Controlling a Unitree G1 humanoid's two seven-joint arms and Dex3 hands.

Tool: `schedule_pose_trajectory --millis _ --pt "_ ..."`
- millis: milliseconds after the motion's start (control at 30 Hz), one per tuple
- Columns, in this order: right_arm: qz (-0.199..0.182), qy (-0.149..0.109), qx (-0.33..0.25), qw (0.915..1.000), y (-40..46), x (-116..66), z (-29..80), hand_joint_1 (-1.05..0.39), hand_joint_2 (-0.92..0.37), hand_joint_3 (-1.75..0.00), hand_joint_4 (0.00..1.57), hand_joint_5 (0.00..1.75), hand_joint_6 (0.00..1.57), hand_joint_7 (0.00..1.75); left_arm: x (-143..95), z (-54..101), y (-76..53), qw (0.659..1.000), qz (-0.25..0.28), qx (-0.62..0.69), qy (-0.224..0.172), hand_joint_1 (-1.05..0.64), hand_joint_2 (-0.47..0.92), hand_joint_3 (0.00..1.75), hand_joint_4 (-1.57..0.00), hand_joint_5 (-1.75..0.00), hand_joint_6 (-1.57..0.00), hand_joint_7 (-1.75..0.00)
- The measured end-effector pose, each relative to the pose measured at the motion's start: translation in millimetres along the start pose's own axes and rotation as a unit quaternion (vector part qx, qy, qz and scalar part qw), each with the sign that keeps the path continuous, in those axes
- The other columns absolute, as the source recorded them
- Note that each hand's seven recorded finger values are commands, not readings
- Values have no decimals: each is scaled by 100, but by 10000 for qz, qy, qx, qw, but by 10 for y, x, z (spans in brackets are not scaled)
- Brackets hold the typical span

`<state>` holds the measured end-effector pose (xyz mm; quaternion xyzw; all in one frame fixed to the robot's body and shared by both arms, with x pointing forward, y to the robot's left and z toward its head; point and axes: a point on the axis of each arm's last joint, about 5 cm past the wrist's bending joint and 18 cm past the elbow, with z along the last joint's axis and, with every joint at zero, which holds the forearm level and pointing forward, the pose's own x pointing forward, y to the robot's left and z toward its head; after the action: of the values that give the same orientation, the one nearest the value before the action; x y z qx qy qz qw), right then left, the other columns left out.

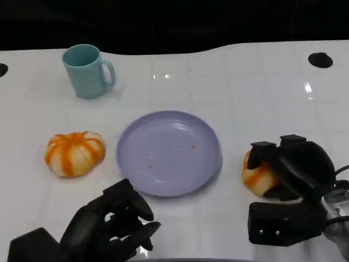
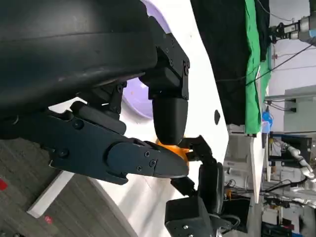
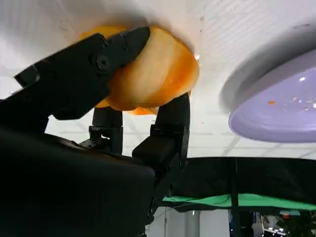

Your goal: Grasp the bread from the table and place it into the plate.

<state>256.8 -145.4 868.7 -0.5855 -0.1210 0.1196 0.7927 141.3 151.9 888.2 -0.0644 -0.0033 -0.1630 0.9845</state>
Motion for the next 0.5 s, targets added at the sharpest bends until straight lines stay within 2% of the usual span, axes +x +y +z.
schedule_pose_trajectory --millis 67,167,267,400,500 --pt "-145 -44 54 9999 15 -7 -2 -16 -42 -103 94 175 78 155 0 0 1 10000 3 -18 -2 -59 92 19 -61 -175 -51 -161" --pt "-354 -118 124 9992 25 -6 12 -16 -38 -112 93 175 84 142 -1 0 2 10000 5 -37 -6 -60 92 19 -61 -175 -52 -160" --pt "-470 -123 208 9986 19 0 26 -13 -36 -115 92 175 76 160 0 0 3 10000 4 -35 -5 -58 92 19 -61 -175 -51 -161" --pt "-695 -251 395 9965 -25 16 49 -15 -43 -108 94 175 78 152 1 1 5 10000 1 -21 2 -59 92 21 -61 -175 -50 -162" --pt "-861 -389 545 9940 -66 32 79 -14 -44 -105 94 175 78 154 2 2 6 10000 -3 9 9 -58 92 21 -61 -175 -49 -163"
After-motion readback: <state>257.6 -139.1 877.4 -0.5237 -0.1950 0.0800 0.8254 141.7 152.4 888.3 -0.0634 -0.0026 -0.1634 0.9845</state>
